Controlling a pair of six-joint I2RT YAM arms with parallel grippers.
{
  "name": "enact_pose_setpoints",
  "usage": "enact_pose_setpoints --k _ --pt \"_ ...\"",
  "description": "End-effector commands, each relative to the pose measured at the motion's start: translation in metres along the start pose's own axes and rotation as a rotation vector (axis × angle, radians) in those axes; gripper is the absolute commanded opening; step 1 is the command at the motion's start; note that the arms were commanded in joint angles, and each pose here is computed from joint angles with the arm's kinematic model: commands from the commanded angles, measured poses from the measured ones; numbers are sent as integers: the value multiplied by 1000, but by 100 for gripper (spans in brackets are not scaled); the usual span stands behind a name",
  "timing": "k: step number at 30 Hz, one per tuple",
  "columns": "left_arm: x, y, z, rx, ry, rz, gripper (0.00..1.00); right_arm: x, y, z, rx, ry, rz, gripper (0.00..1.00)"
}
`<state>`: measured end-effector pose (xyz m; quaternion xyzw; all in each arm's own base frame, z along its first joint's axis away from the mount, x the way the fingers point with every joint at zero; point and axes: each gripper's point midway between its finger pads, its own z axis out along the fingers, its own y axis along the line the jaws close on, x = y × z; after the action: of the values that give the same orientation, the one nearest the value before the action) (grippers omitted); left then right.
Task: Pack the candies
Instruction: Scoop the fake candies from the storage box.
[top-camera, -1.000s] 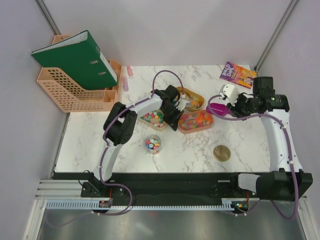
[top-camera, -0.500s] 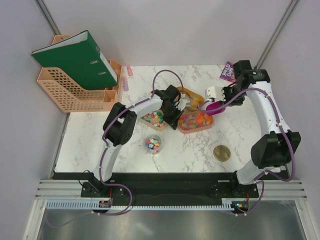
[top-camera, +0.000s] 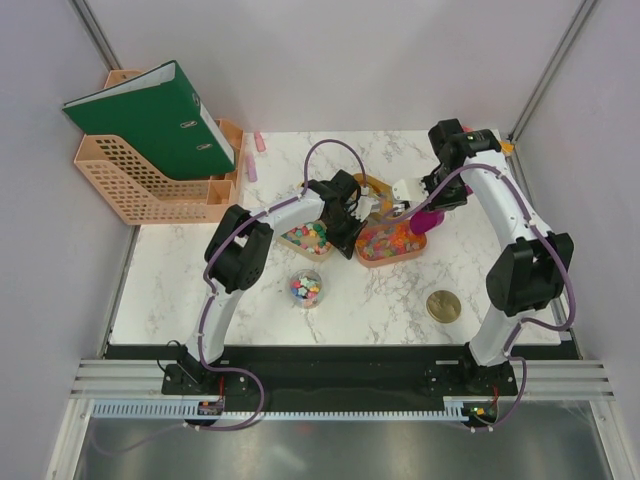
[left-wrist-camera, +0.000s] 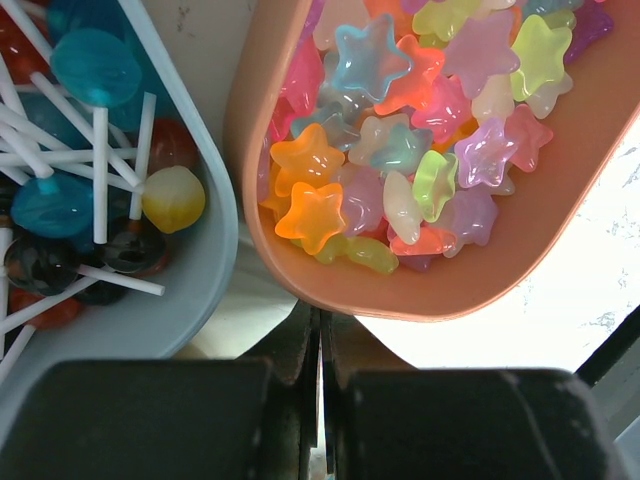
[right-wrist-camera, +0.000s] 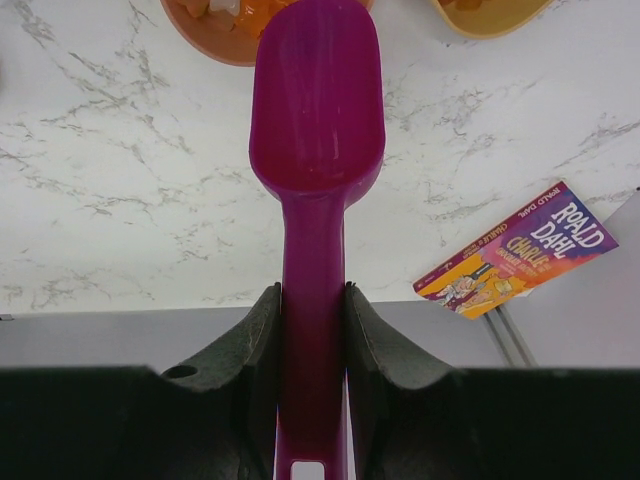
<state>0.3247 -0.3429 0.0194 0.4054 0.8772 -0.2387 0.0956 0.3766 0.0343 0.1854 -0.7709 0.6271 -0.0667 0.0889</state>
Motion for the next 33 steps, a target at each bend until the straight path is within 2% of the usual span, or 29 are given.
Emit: enact_pose_setpoints --k 1,16,33 --pt "-20 -2 -21 -35 -75 11 2 8 24 -4 -120 69 -28 0" --pt "-22 -4 -22 -26 -81 1 2 -6 32 35 -249 130 -64 0" --pt "-24 -7 -28 -27 -94 4 2 -39 23 55 -256 165 -32 0"
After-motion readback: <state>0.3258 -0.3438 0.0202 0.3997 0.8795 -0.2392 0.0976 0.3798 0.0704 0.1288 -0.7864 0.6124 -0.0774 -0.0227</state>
